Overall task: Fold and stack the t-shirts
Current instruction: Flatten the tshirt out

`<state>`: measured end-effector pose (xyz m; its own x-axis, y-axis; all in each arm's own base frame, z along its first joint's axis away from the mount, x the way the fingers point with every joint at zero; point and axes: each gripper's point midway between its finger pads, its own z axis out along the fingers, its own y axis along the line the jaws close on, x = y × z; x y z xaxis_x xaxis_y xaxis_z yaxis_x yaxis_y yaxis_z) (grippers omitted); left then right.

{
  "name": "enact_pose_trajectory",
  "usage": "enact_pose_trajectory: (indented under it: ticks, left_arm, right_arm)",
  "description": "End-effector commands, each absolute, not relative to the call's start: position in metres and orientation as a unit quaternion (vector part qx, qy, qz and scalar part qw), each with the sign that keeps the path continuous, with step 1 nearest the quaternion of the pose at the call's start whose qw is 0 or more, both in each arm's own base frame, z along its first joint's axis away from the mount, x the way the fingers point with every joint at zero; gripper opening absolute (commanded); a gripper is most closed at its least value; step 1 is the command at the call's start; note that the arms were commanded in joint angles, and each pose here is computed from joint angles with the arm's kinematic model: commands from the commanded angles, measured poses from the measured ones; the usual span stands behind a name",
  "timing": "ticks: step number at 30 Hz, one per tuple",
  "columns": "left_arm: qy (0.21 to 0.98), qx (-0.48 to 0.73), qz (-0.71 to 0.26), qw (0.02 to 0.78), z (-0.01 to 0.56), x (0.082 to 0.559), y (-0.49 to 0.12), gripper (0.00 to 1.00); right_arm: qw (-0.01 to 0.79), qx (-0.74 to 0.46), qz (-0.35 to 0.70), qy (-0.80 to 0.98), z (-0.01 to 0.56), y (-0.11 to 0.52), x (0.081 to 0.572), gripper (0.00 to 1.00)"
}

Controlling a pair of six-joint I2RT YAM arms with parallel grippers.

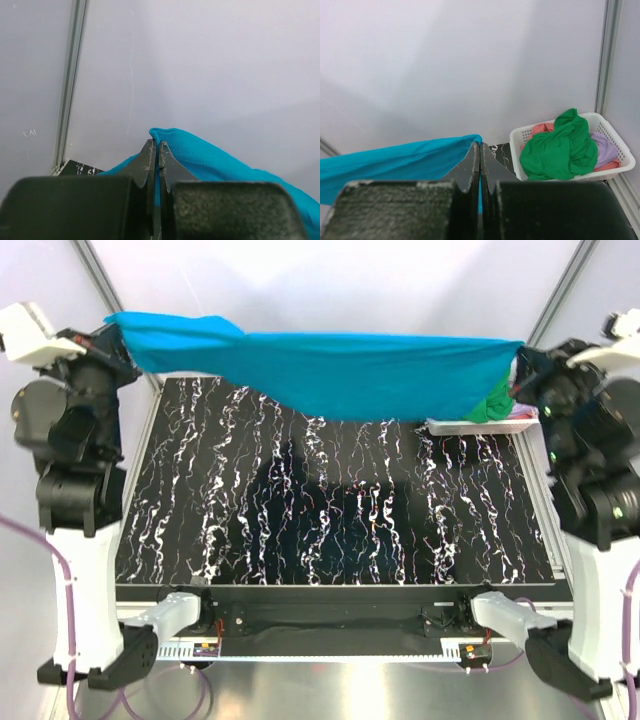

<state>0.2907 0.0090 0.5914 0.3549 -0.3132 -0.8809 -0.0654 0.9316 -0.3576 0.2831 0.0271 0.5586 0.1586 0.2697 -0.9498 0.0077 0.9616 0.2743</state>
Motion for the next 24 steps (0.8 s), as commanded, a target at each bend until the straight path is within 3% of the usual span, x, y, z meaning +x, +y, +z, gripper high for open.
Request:
enact_pose_trajectory:
  ticks: [1,6,11,17,24]
  left_arm:
    - [0.553,-0.165,-0.093,0.811,0.596,0.264,0.007,0.0]
    - [0.553,-0.158,-0.087,0.813,0.595,0.22,0.011,0.0]
    - [0.56,-0.141,-0.089,0.811,0.598,0.216,0.007,0.0]
    - [0.6,-0.15,-0.024,0.786,0.557,0.26,0.02,0.0]
    - [0.681,-0.144,0.013,0.718,0.448,0.355,0.017,0.0]
  right_arm:
    - [0.766,0.097,0.101,0.628,0.566,0.026,0.256,0.0]
    - [0.775,0.086,0.12,0.615,0.57,0.024,0.22,0.0]
    - [0.78,0.077,0.149,0.603,0.576,0.031,0.208,0.0]
    - [0.754,0.081,0.116,0.641,0.545,0.033,0.247,0.0]
    - [0.693,0.096,0.101,0.707,0.441,0.048,0.322,0.0]
